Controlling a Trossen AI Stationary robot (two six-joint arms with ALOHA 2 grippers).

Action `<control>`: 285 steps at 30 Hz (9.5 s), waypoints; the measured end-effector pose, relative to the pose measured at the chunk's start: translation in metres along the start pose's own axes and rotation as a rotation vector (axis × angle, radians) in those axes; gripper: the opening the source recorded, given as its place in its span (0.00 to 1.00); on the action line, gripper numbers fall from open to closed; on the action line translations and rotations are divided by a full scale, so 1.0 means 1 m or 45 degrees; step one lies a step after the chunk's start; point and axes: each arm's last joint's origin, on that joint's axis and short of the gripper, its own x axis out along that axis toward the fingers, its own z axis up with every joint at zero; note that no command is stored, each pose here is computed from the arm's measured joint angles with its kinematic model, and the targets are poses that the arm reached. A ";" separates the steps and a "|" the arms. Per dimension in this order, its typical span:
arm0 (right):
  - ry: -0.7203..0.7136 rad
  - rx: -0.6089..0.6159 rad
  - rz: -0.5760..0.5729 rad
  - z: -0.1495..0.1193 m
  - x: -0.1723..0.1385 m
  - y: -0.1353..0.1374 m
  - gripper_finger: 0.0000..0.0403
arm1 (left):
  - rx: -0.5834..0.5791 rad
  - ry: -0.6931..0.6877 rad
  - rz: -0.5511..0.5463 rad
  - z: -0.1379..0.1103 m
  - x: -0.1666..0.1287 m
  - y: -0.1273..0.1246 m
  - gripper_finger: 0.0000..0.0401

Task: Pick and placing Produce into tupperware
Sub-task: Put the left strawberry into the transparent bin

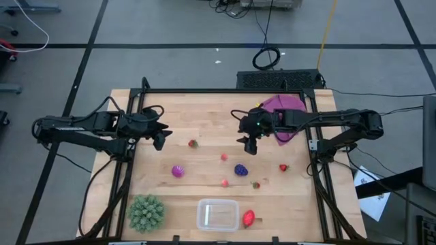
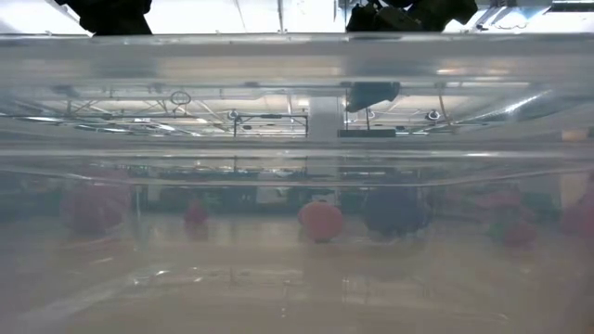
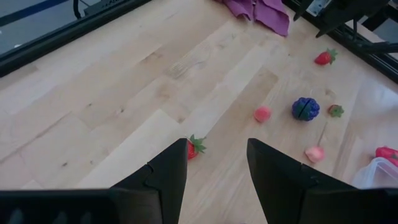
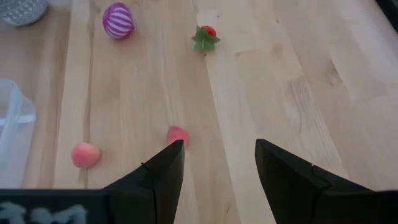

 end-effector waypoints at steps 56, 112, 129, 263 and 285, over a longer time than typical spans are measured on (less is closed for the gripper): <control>0.028 -0.001 -0.117 -0.001 -0.004 -0.039 0.46 | 0.357 0.431 0.204 -0.032 0.133 -0.044 0.43; 0.051 -0.042 -0.117 -0.003 -0.004 -0.039 0.46 | 0.414 0.397 0.303 -0.027 0.160 -0.033 0.43; 0.051 -0.042 -0.117 -0.003 -0.004 -0.039 0.46 | 0.394 0.406 0.281 -0.027 0.161 -0.034 0.59; 0.024 0.203 -0.437 -0.011 -0.024 -0.121 0.46 | 0.598 0.183 -0.346 -0.030 0.087 -0.212 0.36; 0.068 0.265 -0.435 -0.015 -0.025 -0.121 0.46 | 0.395 0.660 -0.367 -0.082 0.114 -0.295 0.36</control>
